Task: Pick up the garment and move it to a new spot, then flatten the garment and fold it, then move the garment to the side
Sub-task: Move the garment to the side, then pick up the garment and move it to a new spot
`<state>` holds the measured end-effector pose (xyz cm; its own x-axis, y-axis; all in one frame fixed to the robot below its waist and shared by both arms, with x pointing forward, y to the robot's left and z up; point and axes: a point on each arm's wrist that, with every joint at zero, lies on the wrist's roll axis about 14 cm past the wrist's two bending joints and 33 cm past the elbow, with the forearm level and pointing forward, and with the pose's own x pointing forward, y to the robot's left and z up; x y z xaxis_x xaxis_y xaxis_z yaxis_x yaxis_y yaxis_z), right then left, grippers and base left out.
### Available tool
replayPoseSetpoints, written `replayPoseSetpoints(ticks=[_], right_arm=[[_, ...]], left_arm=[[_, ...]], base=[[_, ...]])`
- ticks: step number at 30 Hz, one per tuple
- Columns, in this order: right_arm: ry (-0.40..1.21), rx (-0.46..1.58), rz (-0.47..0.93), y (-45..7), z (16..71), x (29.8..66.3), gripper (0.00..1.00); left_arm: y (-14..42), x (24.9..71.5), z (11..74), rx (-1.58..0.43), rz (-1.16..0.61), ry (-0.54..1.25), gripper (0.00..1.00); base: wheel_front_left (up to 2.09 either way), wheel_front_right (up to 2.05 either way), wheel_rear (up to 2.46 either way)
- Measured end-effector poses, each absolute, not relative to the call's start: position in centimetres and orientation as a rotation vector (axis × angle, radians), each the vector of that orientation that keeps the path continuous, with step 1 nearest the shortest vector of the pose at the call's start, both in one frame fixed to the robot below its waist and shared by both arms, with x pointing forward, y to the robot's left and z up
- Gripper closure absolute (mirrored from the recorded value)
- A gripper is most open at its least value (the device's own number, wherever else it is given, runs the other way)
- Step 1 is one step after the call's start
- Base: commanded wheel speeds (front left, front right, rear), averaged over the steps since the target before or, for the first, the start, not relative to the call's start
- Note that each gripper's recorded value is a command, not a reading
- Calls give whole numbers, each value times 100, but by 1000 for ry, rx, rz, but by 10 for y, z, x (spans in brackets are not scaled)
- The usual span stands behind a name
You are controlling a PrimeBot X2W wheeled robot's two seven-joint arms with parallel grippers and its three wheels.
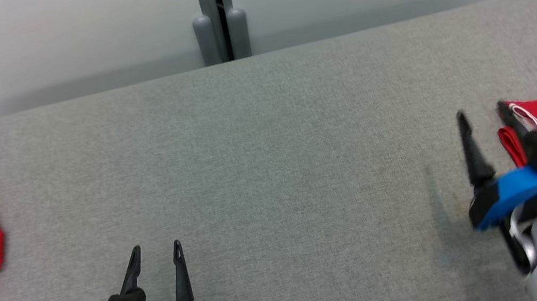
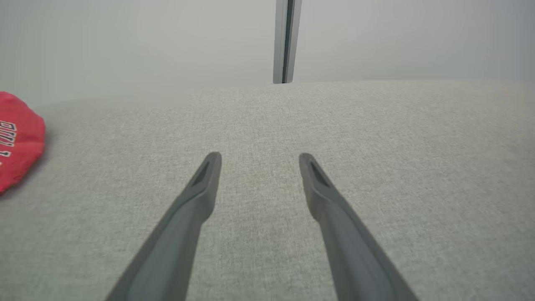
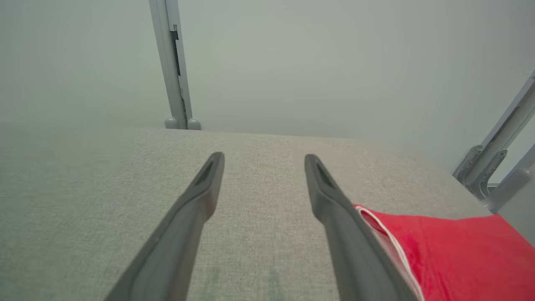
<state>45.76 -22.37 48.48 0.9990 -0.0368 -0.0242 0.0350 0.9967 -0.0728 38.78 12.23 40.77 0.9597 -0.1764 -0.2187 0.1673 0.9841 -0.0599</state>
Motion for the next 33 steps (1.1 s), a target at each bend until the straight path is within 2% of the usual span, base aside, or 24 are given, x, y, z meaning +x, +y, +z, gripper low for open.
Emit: replayPoseSetpoints(ticks=[4, 15, 33], right_arm=[[61, -35, 11, -203, 470, 438, 0], [98, 48, 37, -188, 457, 398, 0], [13, 118, 38, -185, 482, 379, 0]], left_arm=[[134, 378, 414, -44, -128, 212, 0], [155, 360, 431, -42, -53, 160, 0], [163, 346, 447, -36, -22, 110, 0]], base=[[0, 0, 0], [0, 0, 0], [0, 0, 0]])
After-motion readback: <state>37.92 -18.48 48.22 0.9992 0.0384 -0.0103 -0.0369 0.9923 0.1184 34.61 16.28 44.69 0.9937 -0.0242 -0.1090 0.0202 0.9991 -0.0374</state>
